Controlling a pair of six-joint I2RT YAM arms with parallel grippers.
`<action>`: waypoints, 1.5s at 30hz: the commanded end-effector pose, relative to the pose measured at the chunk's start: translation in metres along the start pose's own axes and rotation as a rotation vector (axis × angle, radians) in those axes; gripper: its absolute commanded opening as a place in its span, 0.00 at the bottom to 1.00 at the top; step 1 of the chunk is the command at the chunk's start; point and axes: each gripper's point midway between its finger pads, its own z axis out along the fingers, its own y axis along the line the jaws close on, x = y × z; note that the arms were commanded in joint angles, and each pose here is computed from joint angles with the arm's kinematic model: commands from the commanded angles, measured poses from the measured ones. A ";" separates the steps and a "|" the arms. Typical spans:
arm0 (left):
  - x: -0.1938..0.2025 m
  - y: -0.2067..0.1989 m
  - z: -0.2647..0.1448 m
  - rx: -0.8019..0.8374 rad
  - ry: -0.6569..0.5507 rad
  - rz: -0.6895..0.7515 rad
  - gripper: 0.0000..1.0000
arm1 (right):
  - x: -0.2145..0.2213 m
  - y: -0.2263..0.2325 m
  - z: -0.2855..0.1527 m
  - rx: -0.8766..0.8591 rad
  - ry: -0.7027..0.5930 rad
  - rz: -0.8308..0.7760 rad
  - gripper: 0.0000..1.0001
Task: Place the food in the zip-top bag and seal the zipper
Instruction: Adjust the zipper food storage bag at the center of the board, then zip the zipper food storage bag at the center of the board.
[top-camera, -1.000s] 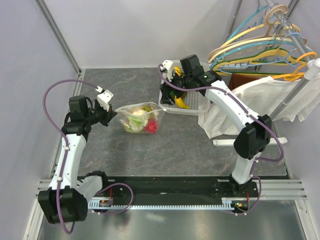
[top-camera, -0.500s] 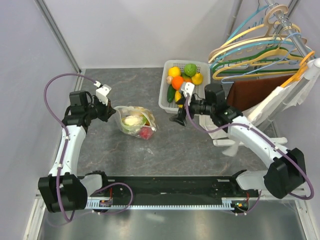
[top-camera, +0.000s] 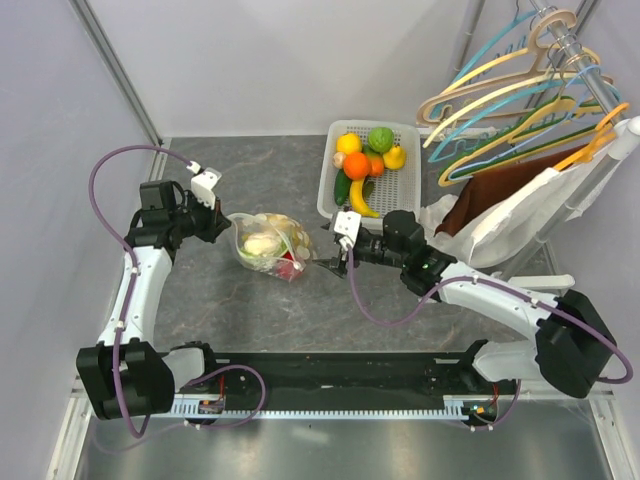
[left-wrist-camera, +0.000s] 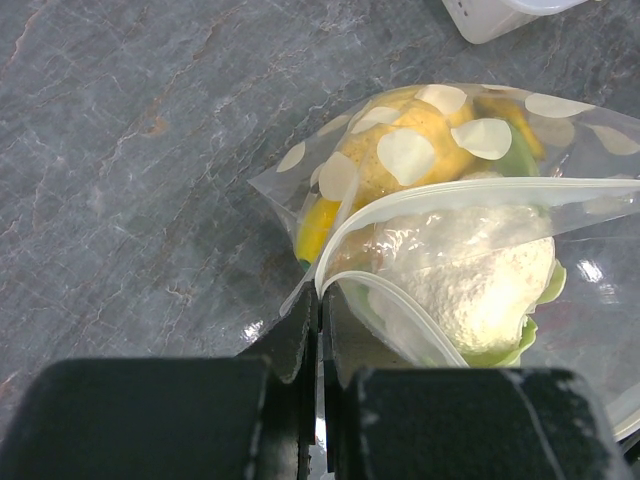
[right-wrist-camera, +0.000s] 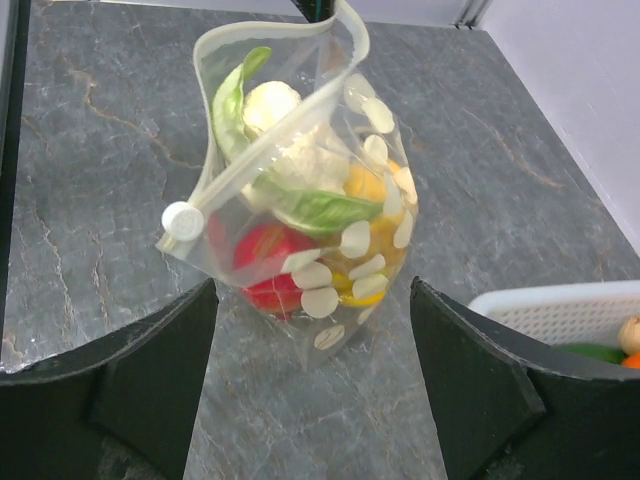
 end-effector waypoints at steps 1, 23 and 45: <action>-0.018 0.003 -0.006 -0.015 -0.038 -0.006 0.02 | -0.018 0.017 0.014 -0.040 -0.078 -0.112 0.81; -0.015 0.003 -0.008 -0.011 -0.038 -0.008 0.02 | 0.008 0.014 0.057 0.080 0.010 -0.134 0.68; -0.032 -0.029 -0.039 0.218 -0.006 0.090 0.64 | -0.078 0.007 0.019 -0.037 -0.082 0.000 0.00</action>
